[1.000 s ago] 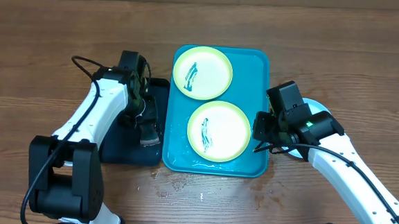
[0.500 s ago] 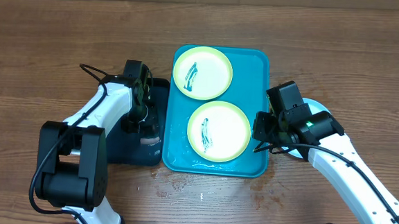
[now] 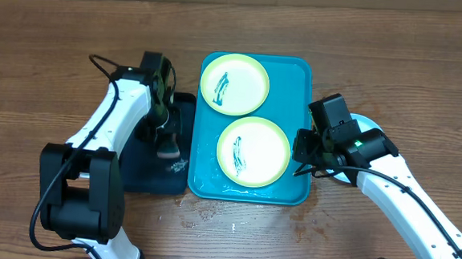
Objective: Clean dirty plates on tray and stack at the side
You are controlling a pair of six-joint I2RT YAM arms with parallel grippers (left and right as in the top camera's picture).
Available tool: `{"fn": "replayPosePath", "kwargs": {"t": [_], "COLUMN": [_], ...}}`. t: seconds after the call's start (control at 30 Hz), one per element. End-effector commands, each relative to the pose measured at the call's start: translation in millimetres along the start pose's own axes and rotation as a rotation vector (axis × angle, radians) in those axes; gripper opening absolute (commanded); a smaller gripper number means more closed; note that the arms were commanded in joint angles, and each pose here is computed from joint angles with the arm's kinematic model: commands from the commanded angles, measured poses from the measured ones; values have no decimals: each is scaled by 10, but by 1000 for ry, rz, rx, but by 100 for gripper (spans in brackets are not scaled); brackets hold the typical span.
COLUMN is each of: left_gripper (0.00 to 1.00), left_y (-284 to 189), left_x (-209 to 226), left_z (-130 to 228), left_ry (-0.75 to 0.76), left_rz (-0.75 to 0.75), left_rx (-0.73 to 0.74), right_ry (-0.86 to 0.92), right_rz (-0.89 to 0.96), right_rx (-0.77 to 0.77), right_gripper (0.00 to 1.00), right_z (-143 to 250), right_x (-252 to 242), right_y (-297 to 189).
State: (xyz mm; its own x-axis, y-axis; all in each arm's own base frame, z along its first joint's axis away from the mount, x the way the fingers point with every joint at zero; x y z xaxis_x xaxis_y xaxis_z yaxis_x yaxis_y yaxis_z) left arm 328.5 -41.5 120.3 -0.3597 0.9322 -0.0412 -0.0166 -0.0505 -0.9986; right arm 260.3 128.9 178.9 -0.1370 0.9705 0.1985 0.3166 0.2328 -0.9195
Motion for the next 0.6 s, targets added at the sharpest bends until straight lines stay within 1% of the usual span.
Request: {"fn": "replayPosePath", "kwargs": {"t": [0.0, 0.17, 0.33, 0.43, 0.57], "left_gripper": [4, 4, 4, 4, 4], "left_y": [11, 309, 604, 631, 548], "left_x": [6, -39, -54, -22, -70], "left_z": [16, 150, 306, 364, 324], "left_ry": [57, 66, 72, 70, 71], "left_rz": [-17, -13, 25, 16, 34], "left_rx": [-25, -26, -21, 7, 9], "right_ry": [-3, -3, -4, -4, 2], "right_rz": [2, 1, 0, -2, 16], "right_rx": [-39, -41, -46, -52, -76], "right_gripper": [27, 27, 27, 27, 27], "right_z": [-81, -85, -93, -103, -139], "right_x": [10, 12, 14, 18, 2], "right_y": [-68, -68, -68, -69, -71]}}
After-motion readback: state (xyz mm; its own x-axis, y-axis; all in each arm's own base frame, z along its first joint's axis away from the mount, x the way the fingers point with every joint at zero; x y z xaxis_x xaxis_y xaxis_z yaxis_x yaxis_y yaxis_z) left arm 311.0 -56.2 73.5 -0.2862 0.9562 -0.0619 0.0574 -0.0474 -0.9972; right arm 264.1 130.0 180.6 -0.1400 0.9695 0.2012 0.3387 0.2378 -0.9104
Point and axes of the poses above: each gripper's point midway between its finger pads, its own y axis out along the fingers, its own x axis along the line the jaws close on, z = x × y, the point moved 7 cm from there along -y, back along the fingers, and after that the axes turned 13 degrees about -y, right-handed, at the moved point
